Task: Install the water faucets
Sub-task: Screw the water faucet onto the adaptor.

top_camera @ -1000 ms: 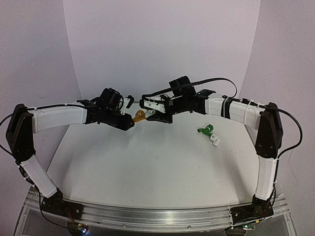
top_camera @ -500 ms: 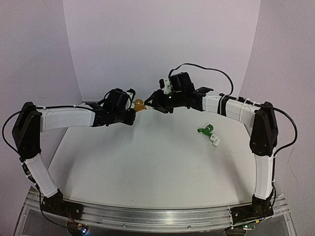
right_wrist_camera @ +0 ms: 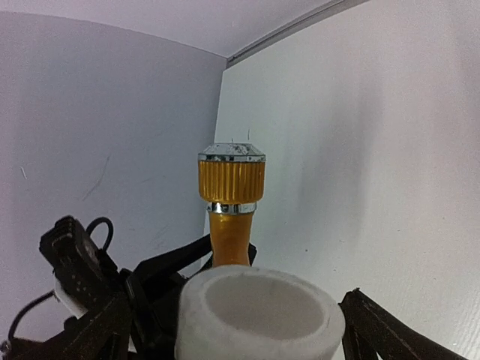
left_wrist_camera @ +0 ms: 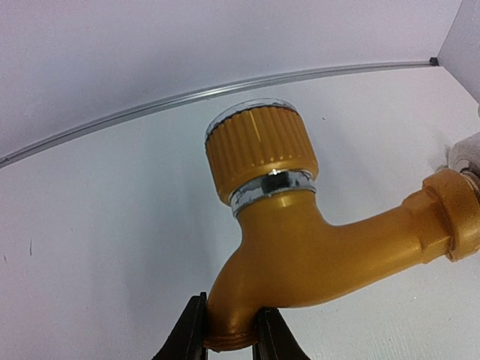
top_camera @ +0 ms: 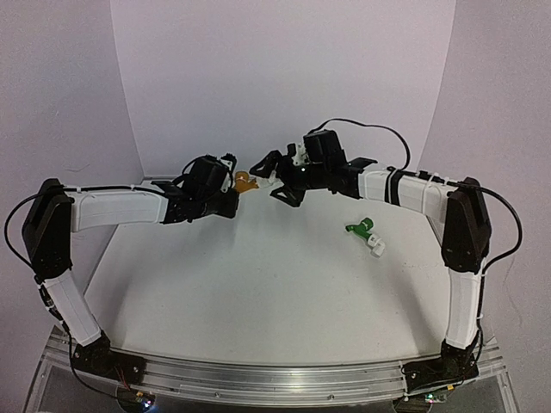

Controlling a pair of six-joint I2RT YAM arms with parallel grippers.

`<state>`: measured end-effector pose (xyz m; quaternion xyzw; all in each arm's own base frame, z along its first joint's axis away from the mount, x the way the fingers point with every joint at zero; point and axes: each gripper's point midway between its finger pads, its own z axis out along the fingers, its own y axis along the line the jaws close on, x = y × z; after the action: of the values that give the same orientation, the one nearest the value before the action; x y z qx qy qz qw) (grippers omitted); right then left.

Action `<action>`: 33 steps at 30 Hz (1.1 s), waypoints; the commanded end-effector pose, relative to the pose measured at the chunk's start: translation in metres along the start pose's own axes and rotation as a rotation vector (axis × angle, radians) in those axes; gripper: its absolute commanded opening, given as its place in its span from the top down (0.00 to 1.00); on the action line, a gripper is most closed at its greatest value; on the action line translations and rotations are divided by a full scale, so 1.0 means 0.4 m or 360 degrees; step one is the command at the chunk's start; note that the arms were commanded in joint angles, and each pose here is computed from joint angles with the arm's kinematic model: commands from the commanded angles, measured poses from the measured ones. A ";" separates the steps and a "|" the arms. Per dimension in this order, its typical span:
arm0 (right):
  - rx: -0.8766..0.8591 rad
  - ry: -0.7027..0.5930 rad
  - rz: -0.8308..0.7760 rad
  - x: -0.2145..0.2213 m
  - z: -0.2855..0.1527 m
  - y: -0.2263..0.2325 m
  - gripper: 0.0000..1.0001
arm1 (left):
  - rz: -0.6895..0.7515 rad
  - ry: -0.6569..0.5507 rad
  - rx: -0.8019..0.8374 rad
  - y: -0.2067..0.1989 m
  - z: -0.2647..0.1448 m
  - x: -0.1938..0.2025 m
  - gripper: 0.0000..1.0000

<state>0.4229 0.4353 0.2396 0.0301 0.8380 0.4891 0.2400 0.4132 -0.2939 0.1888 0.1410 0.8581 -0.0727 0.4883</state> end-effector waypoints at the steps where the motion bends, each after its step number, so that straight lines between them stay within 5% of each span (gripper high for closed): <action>1: -0.0068 -0.0171 -0.0902 -0.062 -0.163 0.098 0.02 | -0.0132 0.0022 0.0165 0.006 -0.043 -0.039 1.00; 7: -0.0046 -0.0075 -0.2158 0.005 -0.230 0.098 0.02 | -0.0123 0.0214 0.0439 -0.028 -0.054 0.001 1.00; 14: -0.0278 0.0014 -0.3100 0.098 -0.232 0.103 0.02 | -0.0097 0.0341 0.0647 -0.082 -0.075 0.030 1.00; 20: -0.0356 0.0150 -0.3385 0.136 -0.177 0.069 0.10 | -0.0106 0.0370 0.0721 -0.102 -0.084 0.033 1.00; 26: -0.0425 0.0215 -0.3382 0.159 -0.133 0.055 0.24 | -0.0085 0.0373 0.0755 -0.109 -0.089 0.031 1.00; 33: -0.0340 0.0247 -0.3408 0.146 -0.096 0.033 0.24 | -0.0032 0.0373 0.0807 -0.126 -0.100 0.036 1.00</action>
<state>0.3453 0.4199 0.2281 -0.7696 0.4137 0.1154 0.4724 0.3551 -0.3140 0.1484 0.2324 0.8978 -0.2405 0.2867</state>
